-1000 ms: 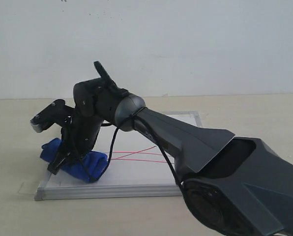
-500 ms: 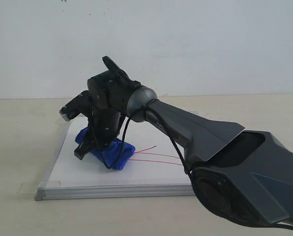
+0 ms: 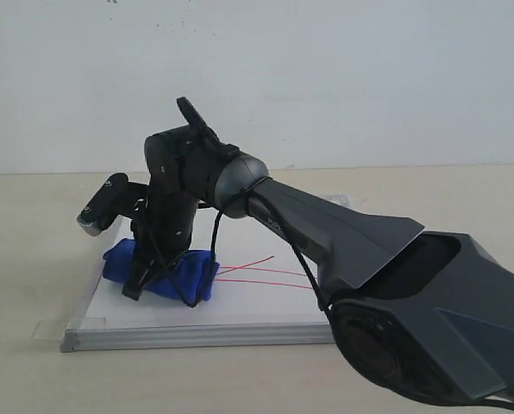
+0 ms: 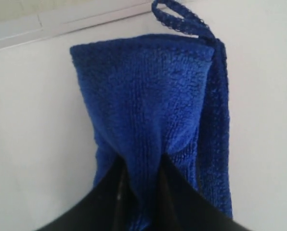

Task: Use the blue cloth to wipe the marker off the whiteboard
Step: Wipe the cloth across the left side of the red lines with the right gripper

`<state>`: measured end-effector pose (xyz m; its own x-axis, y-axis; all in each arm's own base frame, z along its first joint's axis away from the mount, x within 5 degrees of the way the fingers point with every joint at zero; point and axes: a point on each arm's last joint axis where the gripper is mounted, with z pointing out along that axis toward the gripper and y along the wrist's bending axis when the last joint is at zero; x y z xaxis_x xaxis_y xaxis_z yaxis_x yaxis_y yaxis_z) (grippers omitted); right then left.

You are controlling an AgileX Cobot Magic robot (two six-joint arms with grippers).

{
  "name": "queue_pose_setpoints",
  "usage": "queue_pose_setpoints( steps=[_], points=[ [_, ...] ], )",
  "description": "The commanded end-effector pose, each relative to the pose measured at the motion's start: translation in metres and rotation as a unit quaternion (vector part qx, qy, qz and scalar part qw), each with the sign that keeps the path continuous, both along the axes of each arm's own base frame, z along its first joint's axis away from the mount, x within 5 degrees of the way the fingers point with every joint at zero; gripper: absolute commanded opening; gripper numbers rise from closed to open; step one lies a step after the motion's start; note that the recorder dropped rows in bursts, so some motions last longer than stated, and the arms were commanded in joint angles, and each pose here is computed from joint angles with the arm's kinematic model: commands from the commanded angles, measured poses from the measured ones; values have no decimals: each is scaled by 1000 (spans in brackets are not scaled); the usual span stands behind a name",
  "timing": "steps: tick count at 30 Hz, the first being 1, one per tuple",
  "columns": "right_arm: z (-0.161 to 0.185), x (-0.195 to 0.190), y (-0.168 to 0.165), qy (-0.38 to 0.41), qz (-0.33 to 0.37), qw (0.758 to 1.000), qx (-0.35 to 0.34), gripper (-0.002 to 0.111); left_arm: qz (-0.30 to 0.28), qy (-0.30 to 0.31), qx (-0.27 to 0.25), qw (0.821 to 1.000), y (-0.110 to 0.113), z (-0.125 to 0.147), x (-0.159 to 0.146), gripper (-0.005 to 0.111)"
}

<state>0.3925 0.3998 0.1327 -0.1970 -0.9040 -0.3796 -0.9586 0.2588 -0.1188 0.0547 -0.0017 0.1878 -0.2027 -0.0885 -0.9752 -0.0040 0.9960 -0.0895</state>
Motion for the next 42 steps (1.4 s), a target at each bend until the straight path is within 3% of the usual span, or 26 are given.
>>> queue_pose_setpoints(
  steps=[1, 4, 8, 11, 15, 18, 22, 28, 32, 37, 42],
  points=[
    [-15, -29, 17, 121, 18, 992, 39, 0, -1, -1, 0, 1000, 0, -1, 0, 4],
    [-5, -27, 14, 96, 2, 995, 23, 0, -1, -1, 0, 1000, 0, -1, 0, 4],
    [-8, 1, -13, 17, -121, 991, -58, 0, -1, -1, 0, 1000, 0, -1, 0, 4],
    [-5, 37, -53, -36, -243, 965, -88, 0, -1, -1, 0, 1000, 0, -1, 0, 4],
    [-5, 58, -80, -30, -308, 948, -79, 0, -1, -1, 0, 1000, 0, -1, 0, 4],
    [-7, 45, -63, 17, -279, 959, -50, 0, -1, -1, 0, 1000, 0, -1, 0, 4],
    [-6, 13, -26, 100, -172, 980, 9, 0, -1, -1, 0, 1000, 0, -1, 0, 4],
    [-5, -16, 4, 117, -112, 987, 23, 0, -1, -1, 0, 1000, 0, -1, 0, 4],
    [-7, -12, 0, 93, -134, 987, 2, 0, -1, -1, 0, 1000, 0, -1, 0, 4],
    [-10, 9, -23, -11, -193, 978, -81, 0, -1, -1, 0, 1000, 0, -1, 0, 4],
    [-22, 22, -51, 4, -218, 969, -117, 0, -1, -1, 0, 1000, 0, -1, 0, 4]
  ],
)
